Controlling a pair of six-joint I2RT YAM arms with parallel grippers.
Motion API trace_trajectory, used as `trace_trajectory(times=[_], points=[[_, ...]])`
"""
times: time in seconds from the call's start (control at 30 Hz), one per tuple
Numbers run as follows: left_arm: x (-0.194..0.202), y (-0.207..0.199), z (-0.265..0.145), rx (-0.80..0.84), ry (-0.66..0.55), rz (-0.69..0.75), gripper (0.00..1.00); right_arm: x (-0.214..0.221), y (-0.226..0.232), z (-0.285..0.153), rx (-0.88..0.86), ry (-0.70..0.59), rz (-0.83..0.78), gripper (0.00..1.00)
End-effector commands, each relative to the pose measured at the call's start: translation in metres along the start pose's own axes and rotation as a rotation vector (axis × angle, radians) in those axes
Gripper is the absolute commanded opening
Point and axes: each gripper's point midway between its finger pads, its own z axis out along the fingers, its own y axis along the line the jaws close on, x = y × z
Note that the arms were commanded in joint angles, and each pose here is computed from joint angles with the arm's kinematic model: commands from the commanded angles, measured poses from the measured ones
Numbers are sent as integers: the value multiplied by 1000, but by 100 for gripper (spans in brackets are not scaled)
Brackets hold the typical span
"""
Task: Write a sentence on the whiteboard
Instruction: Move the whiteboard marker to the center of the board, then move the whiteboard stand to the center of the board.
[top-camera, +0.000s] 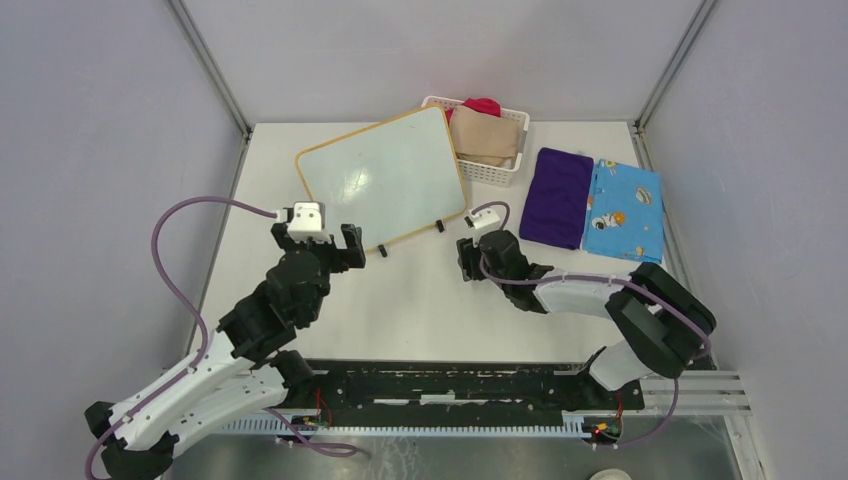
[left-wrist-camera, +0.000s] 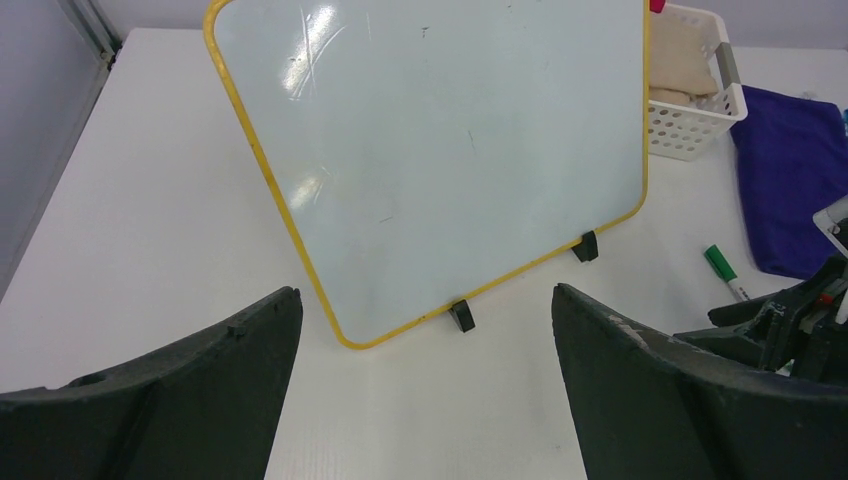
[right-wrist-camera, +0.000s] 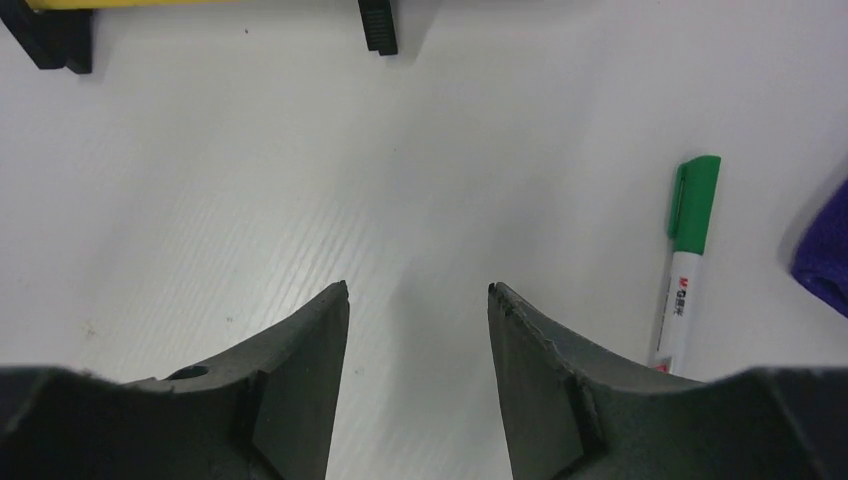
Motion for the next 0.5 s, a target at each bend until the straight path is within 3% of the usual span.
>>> trace_trajectory(times=[0.0,0.47], points=[[-14,8,-2,-32,-37,3,99,-56,13,23,-13,-205,58,59],[-10,13,0,-76,-23,24,100,-55,27,101,29,-97,47,62]])
